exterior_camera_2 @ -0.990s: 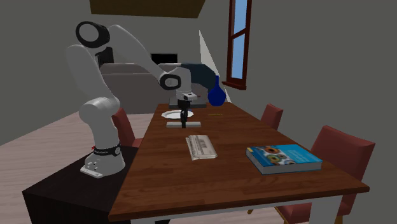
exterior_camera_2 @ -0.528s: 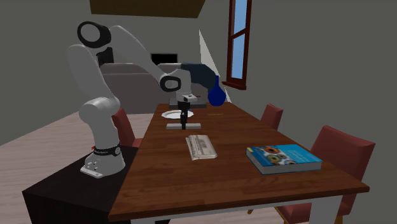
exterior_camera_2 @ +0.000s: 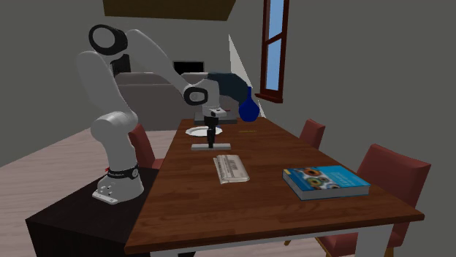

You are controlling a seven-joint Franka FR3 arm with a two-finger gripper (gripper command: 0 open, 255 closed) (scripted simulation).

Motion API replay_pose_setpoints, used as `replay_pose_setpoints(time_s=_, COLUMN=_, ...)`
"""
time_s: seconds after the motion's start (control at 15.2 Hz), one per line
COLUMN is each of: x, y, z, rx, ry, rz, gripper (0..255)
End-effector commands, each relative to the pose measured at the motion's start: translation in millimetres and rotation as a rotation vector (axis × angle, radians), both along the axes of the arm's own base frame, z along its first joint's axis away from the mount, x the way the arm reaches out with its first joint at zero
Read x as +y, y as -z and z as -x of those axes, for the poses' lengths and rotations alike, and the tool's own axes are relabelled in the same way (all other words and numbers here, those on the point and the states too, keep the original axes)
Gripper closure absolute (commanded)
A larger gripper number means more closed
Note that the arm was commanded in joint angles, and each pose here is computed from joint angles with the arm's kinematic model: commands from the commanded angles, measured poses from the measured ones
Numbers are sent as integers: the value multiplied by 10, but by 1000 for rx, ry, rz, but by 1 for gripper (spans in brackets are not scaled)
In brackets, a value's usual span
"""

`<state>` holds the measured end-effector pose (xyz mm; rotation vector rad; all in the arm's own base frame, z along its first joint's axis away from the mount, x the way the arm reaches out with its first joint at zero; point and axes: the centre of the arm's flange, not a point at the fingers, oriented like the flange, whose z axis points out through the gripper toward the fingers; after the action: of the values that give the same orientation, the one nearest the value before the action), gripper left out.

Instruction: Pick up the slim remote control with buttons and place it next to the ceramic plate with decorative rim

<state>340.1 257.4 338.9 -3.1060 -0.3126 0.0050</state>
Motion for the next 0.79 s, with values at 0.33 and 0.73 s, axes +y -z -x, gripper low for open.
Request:
replay_pose_setpoints(time_s=0.33, x=-10, y=-501, z=-2, rx=0, ry=0, rz=0, gripper=0)
replay_pose_setpoints(time_s=0.73, x=-9, y=-500, z=-2, rx=0, ry=0, rz=0, gripper=0)
